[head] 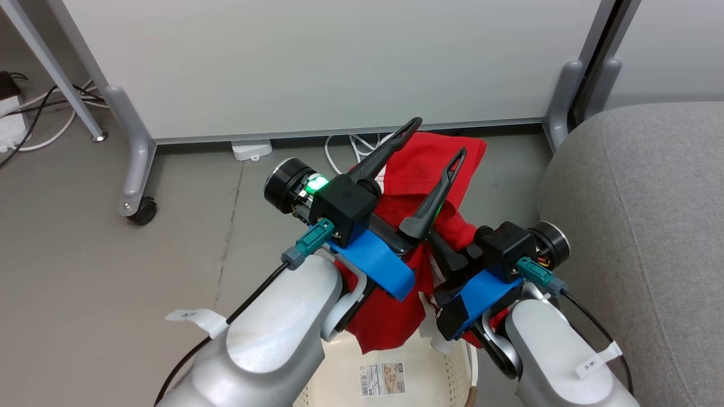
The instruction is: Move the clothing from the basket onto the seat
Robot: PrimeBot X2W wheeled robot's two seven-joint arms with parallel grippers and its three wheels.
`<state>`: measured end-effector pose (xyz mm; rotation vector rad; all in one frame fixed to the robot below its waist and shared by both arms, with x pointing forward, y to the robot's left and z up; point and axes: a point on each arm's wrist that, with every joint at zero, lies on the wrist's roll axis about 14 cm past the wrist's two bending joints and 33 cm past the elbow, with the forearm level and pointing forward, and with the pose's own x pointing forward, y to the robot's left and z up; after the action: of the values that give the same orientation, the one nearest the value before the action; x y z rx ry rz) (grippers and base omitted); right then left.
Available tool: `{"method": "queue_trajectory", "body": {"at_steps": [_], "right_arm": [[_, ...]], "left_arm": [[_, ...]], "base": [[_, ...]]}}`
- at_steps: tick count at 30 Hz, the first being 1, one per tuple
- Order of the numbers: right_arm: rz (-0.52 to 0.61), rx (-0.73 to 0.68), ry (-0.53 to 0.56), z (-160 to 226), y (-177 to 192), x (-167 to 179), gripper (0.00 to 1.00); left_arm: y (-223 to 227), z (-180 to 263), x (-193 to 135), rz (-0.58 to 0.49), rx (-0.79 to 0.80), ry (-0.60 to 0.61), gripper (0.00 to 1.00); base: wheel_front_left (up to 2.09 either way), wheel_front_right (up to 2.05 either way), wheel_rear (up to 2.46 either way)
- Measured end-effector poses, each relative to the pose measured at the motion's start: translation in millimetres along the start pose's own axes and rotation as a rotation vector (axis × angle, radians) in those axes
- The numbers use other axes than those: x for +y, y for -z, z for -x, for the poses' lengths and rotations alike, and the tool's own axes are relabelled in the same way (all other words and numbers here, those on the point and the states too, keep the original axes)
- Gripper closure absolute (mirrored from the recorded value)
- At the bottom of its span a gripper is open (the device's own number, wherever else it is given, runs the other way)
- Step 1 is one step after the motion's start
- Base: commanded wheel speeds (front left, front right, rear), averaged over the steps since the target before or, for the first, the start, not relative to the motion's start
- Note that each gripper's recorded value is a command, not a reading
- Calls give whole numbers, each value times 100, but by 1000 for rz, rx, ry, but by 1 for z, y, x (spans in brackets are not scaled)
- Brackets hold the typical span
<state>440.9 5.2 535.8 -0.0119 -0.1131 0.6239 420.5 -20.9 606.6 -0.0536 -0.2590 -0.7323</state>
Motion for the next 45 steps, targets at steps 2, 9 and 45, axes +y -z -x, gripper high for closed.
{"method": "queue_trajectory", "body": {"at_steps": [2, 9, 45], "right_arm": [[0, 0, 2, 0, 0, -1, 100], [0, 2, 15, 2, 1, -5, 100], [64, 34, 450, 100, 10, -130, 100]], "left_arm": [[0, 0, 0, 1, -1, 1, 0], [3, -3, -2, 7, 1, 7, 0], [61, -58, -72, 105, 73, 266, 0]], "base": [[0, 0, 0], [0, 0, 0], [0, 0, 0]]}}
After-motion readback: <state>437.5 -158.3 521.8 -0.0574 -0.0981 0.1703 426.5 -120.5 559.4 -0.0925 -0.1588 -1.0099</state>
